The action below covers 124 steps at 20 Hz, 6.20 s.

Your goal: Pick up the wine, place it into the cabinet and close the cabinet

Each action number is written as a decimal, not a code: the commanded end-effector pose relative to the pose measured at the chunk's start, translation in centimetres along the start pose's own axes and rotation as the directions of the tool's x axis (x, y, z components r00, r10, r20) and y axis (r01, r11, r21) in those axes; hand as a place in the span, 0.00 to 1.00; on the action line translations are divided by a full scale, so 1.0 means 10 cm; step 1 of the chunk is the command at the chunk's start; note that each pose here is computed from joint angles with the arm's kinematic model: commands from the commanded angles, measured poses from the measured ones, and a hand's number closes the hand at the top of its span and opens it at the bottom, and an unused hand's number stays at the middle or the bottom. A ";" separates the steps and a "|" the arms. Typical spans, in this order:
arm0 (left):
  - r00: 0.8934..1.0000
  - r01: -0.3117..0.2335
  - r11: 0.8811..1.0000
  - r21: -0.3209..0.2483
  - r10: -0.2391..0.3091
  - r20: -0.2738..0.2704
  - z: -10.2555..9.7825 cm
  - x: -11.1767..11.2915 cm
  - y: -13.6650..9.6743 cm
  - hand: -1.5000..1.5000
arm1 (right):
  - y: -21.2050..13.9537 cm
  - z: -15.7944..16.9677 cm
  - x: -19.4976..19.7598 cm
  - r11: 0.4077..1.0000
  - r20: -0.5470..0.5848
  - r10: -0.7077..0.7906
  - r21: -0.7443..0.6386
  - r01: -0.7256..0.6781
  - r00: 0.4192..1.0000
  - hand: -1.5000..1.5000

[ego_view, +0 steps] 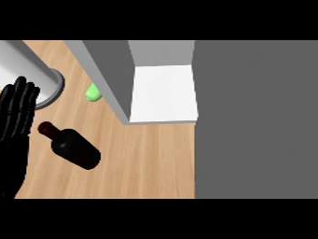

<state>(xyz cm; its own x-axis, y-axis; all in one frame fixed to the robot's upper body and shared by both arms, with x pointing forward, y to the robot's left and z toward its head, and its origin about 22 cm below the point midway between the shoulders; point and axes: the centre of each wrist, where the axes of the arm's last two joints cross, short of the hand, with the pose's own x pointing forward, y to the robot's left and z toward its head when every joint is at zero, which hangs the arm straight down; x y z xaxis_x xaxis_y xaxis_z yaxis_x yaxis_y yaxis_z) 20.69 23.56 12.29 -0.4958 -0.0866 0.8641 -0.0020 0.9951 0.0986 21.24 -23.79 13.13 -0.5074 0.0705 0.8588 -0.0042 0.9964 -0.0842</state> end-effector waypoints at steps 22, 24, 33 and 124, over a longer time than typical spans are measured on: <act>0.853 -0.519 0.700 -0.491 0.388 -0.349 -0.60 0.48 1.07 0.00 | 0.28 0.57 1.05 0.962 -0.141 -0.206 0.151 0.227 0.968 0.00; 0.845 -0.533 0.687 -0.494 0.403 -0.351 -0.64 0.58 1.12 0.00 | 0.32 0.55 1.00 0.960 -0.152 -0.215 0.150 0.238 0.965 0.00; 0.855 -0.508 0.728 -0.460 0.360 -0.373 -0.61 0.63 1.12 0.00 | 0.40 0.60 1.20 0.963 -0.161 -0.200 0.147 0.224 0.967 0.00; 0.741 -0.566 0.766 -0.304 0.310 -0.596 0.48 -2.39 0.92 1.00 | 0.57 0.52 1.27 0.963 -0.151 -0.151 0.199 0.180 0.977 0.00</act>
<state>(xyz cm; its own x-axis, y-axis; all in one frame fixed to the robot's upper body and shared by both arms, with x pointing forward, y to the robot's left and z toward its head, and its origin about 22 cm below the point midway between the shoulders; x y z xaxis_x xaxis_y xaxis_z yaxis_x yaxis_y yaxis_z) 27.74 34.54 -10.12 0.1882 0.0916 0.9778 0.4776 0.8614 -0.1727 12.33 -16.21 19.21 -0.3036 -0.0722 0.9501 -0.2707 0.9626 -0.0133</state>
